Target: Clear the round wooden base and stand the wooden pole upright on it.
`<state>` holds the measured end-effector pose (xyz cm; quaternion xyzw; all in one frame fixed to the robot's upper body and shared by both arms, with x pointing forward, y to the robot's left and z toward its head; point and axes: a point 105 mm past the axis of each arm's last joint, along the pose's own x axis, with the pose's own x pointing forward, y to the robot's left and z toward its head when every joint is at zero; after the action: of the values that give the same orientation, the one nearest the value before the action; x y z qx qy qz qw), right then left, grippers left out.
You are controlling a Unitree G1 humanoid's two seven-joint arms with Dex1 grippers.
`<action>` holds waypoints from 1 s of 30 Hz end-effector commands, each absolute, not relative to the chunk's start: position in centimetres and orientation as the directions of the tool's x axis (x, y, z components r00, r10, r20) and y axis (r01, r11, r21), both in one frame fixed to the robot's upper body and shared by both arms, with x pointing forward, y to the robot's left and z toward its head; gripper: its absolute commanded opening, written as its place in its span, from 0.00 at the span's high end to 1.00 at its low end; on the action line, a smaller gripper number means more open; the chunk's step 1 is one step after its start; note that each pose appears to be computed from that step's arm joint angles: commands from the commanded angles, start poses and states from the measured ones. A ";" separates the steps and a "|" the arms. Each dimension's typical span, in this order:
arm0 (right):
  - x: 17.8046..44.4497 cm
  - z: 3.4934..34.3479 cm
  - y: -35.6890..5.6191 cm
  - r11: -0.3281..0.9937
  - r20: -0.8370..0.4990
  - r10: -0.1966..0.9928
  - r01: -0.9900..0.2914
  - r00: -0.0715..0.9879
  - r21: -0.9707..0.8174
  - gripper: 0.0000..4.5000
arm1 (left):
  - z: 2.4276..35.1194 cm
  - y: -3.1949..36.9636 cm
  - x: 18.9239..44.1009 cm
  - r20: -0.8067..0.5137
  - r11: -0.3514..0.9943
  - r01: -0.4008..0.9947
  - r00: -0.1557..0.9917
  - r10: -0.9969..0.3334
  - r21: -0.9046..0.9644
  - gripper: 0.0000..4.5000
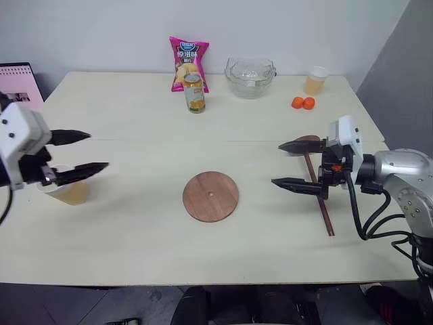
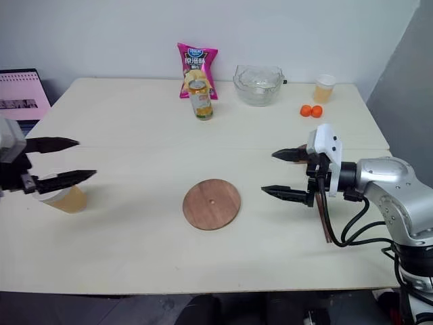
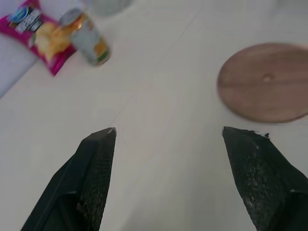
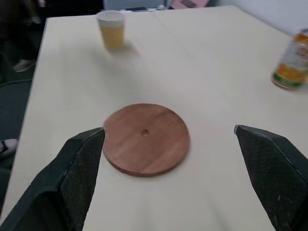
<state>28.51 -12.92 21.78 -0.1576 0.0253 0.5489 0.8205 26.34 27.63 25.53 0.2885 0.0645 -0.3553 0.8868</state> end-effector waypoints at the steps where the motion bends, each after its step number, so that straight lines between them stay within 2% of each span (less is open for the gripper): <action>1: 28.8 21.8 -14.4 0.464 -0.228 0.823 -0.847 0.520 -0.259 0.00 | 24.6 24.3 25.6 -0.301 0.531 0.742 0.659 -0.689 0.409 0.19; 4: 29.3 20.9 -14.3 0.562 -0.249 0.757 -0.797 0.604 -0.222 0.00 | 22.7 20.8 25.4 -0.313 0.427 0.825 0.544 -0.778 0.371 0.19; 6: 30.5 19.5 -14.2 0.670 -0.304 0.662 -0.723 0.685 -0.168 0.00 | 22.7 17.7 25.3 -0.246 0.355 0.872 0.446 -0.861 0.338 0.19; 8: 31.3 18.7 -14.9 0.755 -0.349 0.574 -0.644 0.741 -0.125 0.00 | 22.2 16.1 25.0 -0.247 0.290 0.900 0.377 -0.893 0.325 0.19; 12: 31.7 17.9 -15.6 0.820 -0.417 0.475 -0.562 0.775 -0.111 0.00 | 20.2 14.3 25.1 -0.306 0.208 0.917 0.317 -0.898 0.340 0.19; 16: 32.7 17.9 -16.3 0.856 -0.455 0.355 -0.480 0.817 -0.194 0.00 | 19.1 12.5 25.3 -0.325 0.153 0.920 0.277 -0.904 0.360 0.19; 19: 33.9 17.9 -17.1 0.884 -0.505 0.270 -0.419 0.820 -0.207 0.00 | 18.4 11.4 25.5 -0.327 0.129 0.916 0.263 -0.908 0.379 0.19; 23: 35.7 17.3 -18.4 0.925 -0.592 0.162 -0.331 0.790 -0.187 0.00 | 19.2 9.6 25.7 -0.252 0.131 0.915 0.239 -0.938 0.381 0.19; 25: 36.7 17.2 -18.6 0.931 -0.617 0.137 -0.314 0.775 -0.188 0.00 | 19.9 8.6 25.5 -0.208 0.126 0.920 0.214 -0.954 0.370 0.19; 30: 37.7 16.3 -19.6 0.937 -0.686 0.092 -0.295 0.722 -0.185 0.00 | 20.0 8.0 25.6 -0.220 0.119 0.911 0.220 -0.950 0.396 0.19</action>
<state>37.27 -19.12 15.39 -0.1366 0.3656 0.1126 0.9138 25.87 8.44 19.22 0.2171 -0.0255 -0.6232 0.7509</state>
